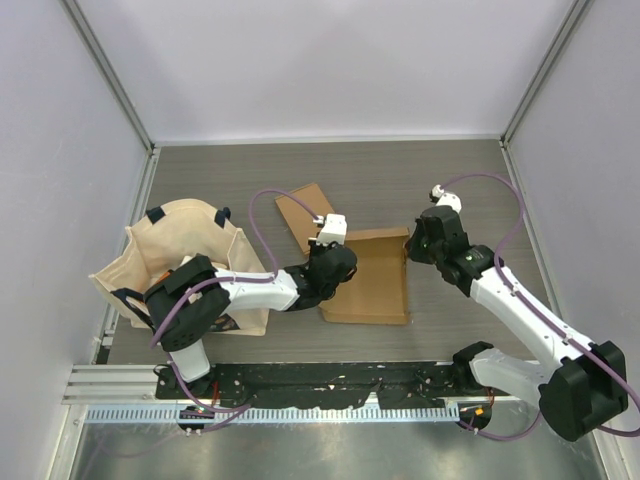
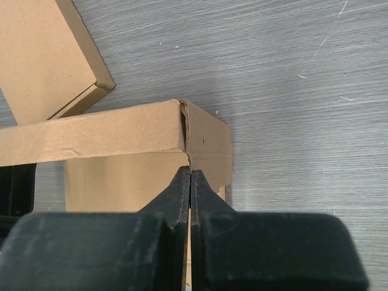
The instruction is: Fold the paper box
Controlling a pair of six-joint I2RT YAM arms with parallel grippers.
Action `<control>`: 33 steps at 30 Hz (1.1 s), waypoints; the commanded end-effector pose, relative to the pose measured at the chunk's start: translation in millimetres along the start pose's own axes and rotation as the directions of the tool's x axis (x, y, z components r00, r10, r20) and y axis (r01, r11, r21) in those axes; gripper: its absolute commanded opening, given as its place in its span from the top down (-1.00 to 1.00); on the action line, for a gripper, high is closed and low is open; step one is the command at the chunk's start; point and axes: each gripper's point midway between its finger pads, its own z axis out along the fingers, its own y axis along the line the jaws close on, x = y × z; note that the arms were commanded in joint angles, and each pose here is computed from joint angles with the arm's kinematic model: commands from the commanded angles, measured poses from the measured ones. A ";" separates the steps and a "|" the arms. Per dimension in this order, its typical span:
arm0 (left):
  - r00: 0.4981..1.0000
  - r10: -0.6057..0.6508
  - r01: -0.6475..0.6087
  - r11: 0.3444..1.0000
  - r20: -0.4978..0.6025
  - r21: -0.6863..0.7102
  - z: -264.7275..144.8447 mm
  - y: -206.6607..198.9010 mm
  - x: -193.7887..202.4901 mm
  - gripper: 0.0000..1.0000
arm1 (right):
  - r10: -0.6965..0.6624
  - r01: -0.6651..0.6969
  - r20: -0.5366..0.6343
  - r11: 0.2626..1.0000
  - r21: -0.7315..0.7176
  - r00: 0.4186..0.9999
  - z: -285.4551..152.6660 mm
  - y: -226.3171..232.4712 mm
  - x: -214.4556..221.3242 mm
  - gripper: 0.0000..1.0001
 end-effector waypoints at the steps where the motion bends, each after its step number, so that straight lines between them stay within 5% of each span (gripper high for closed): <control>1: 0.998 0.049 -0.047 0.998 -0.044 0.040 -9.3 -2.4 5.5 0.81 | 0.030 -0.027 0.090 0.999 -0.040 0.995 -3.0 6.6 -12.7 0.99; 8: 0.999 0.009 -0.005 0.995 -0.036 0.102 -33.5 5.5 -17.4 0.04 | -0.013 0.011 0.124 1.000 0.014 0.992 -2.5 -8.3 -11.5 0.99; 14: 0.995 -0.098 0.103 0.968 -0.031 0.229 -71.2 12.6 -38.2 -0.10 | 0.009 -0.012 0.147 1.000 0.015 0.989 -5.2 -9.8 -14.6 0.99; 16: 0.990 -0.141 0.136 0.933 -0.011 0.332 -82.2 -0.8 -49.1 -0.05 | 0.011 -0.013 0.148 1.000 0.008 0.989 -6.1 -8.5 -14.6 0.99; 20: 0.990 -0.143 0.111 0.753 -0.004 0.649 -112.2 -58.1 -51.9 0.58 | 0.023 -0.022 0.146 1.000 -0.004 0.989 -4.4 -5.4 -13.7 0.99; 23: 0.994 -0.102 0.089 0.685 -0.026 0.723 -110.3 -98.0 -44.9 0.85 | 0.034 -0.033 0.142 0.999 -0.012 0.989 -2.5 -3.2 -14.1 0.98; 27: 0.998 -0.066 0.039 0.591 0.000 0.806 -114.3 -148.0 -32.5 0.88 | 0.067 -0.064 0.137 0.998 -0.029 0.988 -1.3 2.2 -15.7 0.99; 33: 0.998 -0.045 0.069 0.579 -0.052 0.812 -93.8 -192.4 0.3 1.00 | 0.092 -0.088 0.120 0.995 -0.043 0.988 -1.6 7.7 -15.7 0.99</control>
